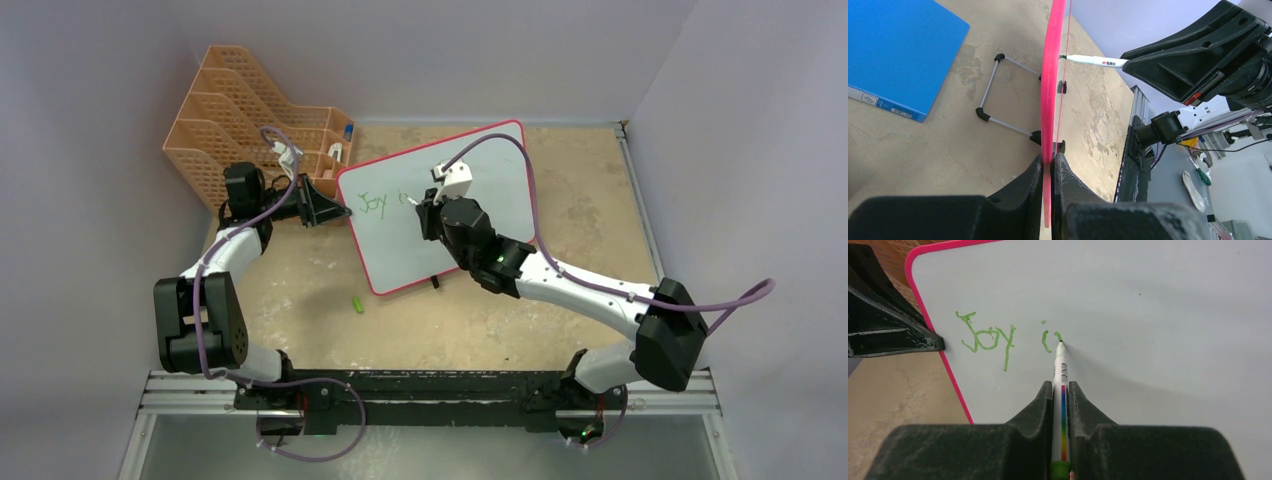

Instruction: Write a sentence on the whiteboard

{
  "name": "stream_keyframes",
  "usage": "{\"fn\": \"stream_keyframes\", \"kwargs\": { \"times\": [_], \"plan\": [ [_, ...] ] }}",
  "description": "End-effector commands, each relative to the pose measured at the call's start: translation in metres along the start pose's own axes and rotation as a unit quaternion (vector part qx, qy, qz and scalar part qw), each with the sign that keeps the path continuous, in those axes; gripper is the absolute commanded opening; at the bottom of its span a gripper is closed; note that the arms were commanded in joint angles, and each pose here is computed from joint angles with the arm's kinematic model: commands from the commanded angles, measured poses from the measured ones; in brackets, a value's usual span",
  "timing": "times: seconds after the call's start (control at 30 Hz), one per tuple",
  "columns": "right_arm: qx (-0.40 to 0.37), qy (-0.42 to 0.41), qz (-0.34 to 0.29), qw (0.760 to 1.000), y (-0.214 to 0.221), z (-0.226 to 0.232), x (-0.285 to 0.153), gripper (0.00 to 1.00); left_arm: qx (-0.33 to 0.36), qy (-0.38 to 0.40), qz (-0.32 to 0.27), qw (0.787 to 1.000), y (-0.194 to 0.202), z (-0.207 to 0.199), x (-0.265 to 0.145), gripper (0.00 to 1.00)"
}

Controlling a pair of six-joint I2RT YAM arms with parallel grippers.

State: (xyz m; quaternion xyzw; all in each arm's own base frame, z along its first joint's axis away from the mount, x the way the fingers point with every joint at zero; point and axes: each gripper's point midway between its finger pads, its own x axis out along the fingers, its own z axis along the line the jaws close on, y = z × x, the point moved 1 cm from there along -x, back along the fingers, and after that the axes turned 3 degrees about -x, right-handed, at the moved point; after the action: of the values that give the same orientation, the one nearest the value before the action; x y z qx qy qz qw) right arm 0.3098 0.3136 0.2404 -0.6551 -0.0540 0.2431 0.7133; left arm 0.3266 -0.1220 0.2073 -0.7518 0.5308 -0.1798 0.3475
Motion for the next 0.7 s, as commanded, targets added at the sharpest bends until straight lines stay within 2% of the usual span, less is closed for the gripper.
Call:
{"fn": "stream_keyframes", "kwargs": {
  "times": [0.0, 0.67],
  "plan": [
    [0.001, 0.020, 0.011, 1.000, 0.0076, -0.0094, -0.0037, 0.00, 0.034, 0.015, 0.002, 0.999, -0.0089, -0.0139, 0.0024, 0.00],
    [0.004, 0.013, 0.021, 1.000, 0.0108, -0.0079, -0.0066, 0.00, 0.034, 0.015, 0.001, 0.999, -0.0088, -0.0138, 0.0019, 0.00]
  ]
}}
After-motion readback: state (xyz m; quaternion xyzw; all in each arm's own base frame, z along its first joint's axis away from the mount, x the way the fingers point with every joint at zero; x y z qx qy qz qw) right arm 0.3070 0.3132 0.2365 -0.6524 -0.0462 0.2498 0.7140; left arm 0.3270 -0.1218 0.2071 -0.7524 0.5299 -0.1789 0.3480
